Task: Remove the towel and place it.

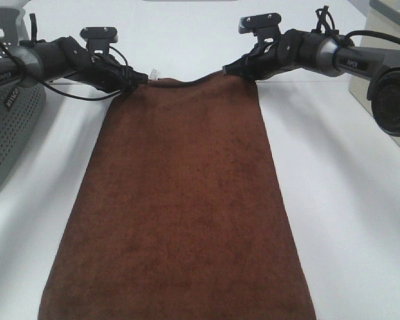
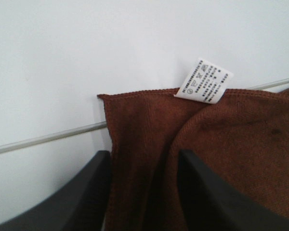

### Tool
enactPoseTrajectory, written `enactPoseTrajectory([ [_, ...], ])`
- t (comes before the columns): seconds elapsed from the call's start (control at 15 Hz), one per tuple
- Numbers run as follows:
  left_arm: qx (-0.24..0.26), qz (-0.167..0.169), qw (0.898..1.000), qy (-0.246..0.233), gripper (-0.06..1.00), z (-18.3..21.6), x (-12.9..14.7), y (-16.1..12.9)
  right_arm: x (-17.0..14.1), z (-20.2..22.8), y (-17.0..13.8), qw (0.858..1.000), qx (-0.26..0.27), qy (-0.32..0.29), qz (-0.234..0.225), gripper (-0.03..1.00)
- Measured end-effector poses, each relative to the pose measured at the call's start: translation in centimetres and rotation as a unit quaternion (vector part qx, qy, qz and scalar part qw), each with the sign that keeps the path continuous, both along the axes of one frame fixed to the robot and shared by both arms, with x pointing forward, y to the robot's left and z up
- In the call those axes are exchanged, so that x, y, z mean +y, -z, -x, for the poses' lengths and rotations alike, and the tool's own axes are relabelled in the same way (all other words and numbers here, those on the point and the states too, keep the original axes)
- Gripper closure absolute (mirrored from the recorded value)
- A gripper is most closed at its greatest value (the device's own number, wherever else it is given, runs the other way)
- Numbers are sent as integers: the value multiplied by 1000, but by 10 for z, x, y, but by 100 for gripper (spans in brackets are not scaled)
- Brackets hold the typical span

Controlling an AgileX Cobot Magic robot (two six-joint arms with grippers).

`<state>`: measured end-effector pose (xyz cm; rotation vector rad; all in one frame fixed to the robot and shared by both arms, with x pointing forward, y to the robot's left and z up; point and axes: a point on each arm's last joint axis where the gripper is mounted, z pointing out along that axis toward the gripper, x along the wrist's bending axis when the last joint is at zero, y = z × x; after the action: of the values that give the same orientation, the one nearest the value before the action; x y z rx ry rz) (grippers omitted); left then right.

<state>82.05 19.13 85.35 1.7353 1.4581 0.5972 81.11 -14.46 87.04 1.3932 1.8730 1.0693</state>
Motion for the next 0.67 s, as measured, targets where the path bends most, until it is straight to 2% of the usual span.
enactPoseTrajectory([
  [0.13, -10, 0, 1000, -4, 40, -1, 1, -1, -4, -1, 0, 1000, -1, 4, 0, 46],
  [0.2, -14, 0, 1000, -6, 38, -2, 1, -2, -10, -3, 0, 1000, -1, 9, -1, 41],
  [0.33, -28, 0, 1000, -12, 37, -3, 2, -4, -27, -7, 0, 1000, 1, 28, -9, 38],
  [0.67, -31, 1, 999, -13, 36, -4, 2, -6, -26, -5, 1, 999, 17, 29, -21, 37],
])
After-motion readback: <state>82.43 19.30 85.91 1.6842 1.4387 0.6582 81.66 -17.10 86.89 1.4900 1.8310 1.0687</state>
